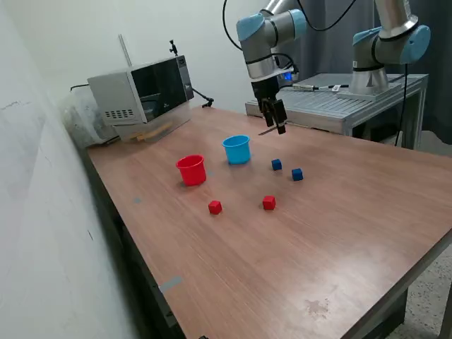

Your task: Place red objects in the red bin, and blue objects in the blue bin.

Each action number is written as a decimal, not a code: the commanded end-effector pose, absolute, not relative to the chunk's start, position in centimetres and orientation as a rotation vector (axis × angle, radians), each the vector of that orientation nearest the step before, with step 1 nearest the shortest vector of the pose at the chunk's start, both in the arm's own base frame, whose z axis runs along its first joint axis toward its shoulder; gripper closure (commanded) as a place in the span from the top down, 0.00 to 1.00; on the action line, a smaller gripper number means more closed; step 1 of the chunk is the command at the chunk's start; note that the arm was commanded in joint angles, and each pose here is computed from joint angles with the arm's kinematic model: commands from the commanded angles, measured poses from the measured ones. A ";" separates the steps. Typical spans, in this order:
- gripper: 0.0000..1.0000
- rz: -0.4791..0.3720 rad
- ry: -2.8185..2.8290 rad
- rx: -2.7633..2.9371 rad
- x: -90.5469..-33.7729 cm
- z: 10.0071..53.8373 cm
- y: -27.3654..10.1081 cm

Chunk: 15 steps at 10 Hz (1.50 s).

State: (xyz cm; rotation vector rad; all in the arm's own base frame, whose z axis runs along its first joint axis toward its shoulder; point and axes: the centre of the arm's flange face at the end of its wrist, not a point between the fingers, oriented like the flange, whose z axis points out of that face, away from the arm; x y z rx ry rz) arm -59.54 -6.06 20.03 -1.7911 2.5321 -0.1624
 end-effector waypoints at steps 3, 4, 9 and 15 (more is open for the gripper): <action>1.00 -0.343 2.481 -1.825 -59.8 13.3 -10.1; 1.00 -0.344 2.476 -1.833 -60.3 12.7 -10.5; 1.00 -0.313 2.498 -1.821 -61.6 11.7 -9.3; 1.00 -0.209 2.534 -1.739 -62.5 12.0 -5.9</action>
